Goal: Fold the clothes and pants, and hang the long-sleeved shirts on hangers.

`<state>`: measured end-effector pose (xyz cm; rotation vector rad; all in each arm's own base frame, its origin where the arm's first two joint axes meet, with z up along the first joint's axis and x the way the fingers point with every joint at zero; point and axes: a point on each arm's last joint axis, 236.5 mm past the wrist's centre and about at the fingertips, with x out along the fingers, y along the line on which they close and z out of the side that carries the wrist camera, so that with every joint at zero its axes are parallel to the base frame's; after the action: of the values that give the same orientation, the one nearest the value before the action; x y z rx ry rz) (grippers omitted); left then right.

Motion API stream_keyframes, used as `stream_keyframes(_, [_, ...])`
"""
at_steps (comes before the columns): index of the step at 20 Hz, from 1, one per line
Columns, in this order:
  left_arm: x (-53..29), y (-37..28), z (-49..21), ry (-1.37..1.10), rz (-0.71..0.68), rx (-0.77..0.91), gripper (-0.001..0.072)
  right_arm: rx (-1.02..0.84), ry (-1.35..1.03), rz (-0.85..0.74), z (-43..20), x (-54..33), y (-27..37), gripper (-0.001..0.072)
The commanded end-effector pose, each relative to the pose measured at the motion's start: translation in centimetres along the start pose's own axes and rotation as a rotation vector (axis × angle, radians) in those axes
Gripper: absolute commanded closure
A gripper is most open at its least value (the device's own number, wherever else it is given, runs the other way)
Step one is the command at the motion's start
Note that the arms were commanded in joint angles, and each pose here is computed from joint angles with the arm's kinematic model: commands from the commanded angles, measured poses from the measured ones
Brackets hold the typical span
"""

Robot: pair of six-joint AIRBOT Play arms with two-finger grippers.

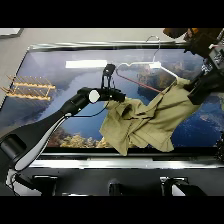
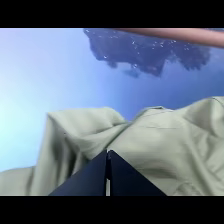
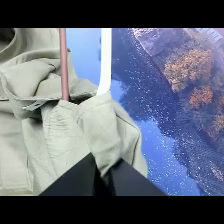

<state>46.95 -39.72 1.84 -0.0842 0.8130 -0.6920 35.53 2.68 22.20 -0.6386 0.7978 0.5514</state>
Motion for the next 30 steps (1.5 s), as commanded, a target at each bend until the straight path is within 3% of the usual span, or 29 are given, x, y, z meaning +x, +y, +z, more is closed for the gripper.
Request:
stream_keyframes(1, [-0.7,0.2,-2.1,0.113,-0.007,-0.001,0.0444,0.040,-0.010,-0.007,0.2,-0.7,0.2,0.0686])
stream_keyframes(2, [-1.0,0.0,-2.9,0.154,-0.012,0.000,0.0196,0.039,-0.010,-0.010,0.1,-0.7,0.2,0.0686])
stream_keyframes(3, [-1.5,-0.2,-3.6,0.191,-0.017,0.005,0.0102,0.039,-0.008,-0.010,0.1,-0.7,0.1,0.0686])
stream_keyframes(11, [-1.4,-4.0,-6.2,0.260,-0.074,0.141,0.0103,0.041,0.010,-0.021,-0.3,-0.6,-0.1,0.0686])
stream_keyframes(16, [0.5,-3.6,-8.2,0.291,-0.029,0.225,0.0105,0.061,0.017,-0.013,-0.4,-0.1,-0.2,0.0686])
stream_keyframes(20, [3.8,-3.3,-7.2,0.182,-0.010,0.146,0.0116,0.071,0.022,-0.006,-0.6,0.0,-0.1,0.0686])
stream_keyframes(21, [4.3,-3.1,-6.9,0.159,-0.003,0.103,0.0192,0.071,0.026,-0.002,-0.6,0.0,0.0,0.0686])
stream_keyframes(22, [4.5,-2.7,-6.7,0.151,0.003,0.074,0.0469,0.071,0.031,0.004,-0.8,-0.1,0.2,0.0686])
stream_keyframes(23, [4.4,-2.3,-6.4,0.143,0.008,0.060,0.0688,0.072,0.035,0.010,-0.9,-0.1,0.3,0.0686])
stream_keyframes(30, [1.4,3.7,1.1,0.025,0.068,-0.166,0.0689,0.070,0.030,0.065,-0.7,-0.8,2.0,0.0686])
